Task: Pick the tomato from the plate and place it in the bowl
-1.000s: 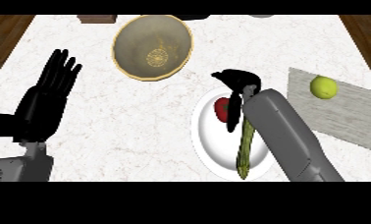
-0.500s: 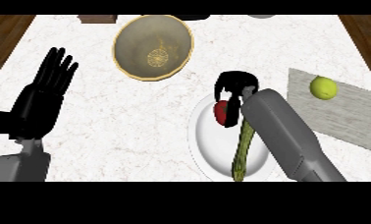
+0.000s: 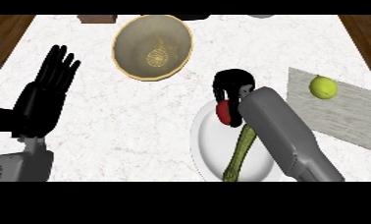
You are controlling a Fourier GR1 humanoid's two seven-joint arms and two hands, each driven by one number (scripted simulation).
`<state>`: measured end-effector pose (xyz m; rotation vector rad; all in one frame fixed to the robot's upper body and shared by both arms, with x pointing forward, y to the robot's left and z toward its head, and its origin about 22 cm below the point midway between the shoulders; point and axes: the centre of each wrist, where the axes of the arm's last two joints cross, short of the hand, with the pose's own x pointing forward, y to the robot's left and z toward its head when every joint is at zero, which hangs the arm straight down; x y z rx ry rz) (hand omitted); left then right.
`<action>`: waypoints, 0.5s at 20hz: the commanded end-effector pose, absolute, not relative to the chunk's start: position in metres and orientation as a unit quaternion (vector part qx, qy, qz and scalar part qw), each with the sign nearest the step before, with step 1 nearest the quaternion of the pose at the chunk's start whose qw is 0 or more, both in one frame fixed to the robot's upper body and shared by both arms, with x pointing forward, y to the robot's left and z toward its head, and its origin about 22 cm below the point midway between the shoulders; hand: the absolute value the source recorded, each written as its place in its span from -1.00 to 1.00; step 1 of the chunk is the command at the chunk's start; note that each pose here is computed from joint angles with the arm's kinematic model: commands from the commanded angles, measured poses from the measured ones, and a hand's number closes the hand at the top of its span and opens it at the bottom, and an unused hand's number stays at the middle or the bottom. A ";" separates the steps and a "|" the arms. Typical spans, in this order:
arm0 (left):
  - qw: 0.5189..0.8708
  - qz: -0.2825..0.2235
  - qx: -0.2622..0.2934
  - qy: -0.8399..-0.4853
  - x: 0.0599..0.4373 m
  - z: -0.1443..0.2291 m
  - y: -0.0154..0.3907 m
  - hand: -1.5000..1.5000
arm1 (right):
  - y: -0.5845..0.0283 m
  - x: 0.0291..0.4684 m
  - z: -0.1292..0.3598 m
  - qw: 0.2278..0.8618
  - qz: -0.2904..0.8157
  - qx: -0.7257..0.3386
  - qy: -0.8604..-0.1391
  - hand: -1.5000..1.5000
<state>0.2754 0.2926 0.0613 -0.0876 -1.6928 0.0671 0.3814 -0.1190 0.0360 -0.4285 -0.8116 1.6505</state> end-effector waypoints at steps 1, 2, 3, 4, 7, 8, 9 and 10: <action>0.661 0.025 -0.050 -0.749 0.288 0.056 0.279 0.00 | -0.062 0.368 0.043 0.562 0.703 -0.197 -0.390 1.00; 0.662 0.024 -0.052 -0.747 0.288 0.069 0.279 0.00 | -0.045 0.356 0.057 0.555 0.696 -0.203 -0.409 1.00; 0.660 0.010 -0.055 -0.749 0.278 0.065 0.286 0.00 | -0.036 0.347 0.053 0.545 0.691 -0.212 -0.424 1.00; 0.665 0.012 -0.061 -0.745 0.288 0.056 0.271 0.00 | -0.025 0.344 0.065 0.534 0.686 -0.221 -0.443 1.00; 0.657 -0.011 -0.082 -0.749 0.293 0.062 0.263 0.00 | -0.002 0.327 0.083 0.515 0.662 -0.245 -0.487 1.00; 0.659 -0.014 -0.090 -0.746 0.293 0.069 0.265 0.00 | 0.003 0.322 0.080 0.520 0.649 -0.259 -0.491 1.00; 0.661 -0.004 -0.083 -0.746 0.295 0.059 0.260 0.00 | 0.010 0.313 0.085 0.517 0.631 -0.267 -0.513 1.00; 0.658 -0.015 -0.081 -0.748 0.294 0.066 0.263 0.00 | 0.017 0.307 0.098 0.518 0.622 -0.279 -0.517 1.00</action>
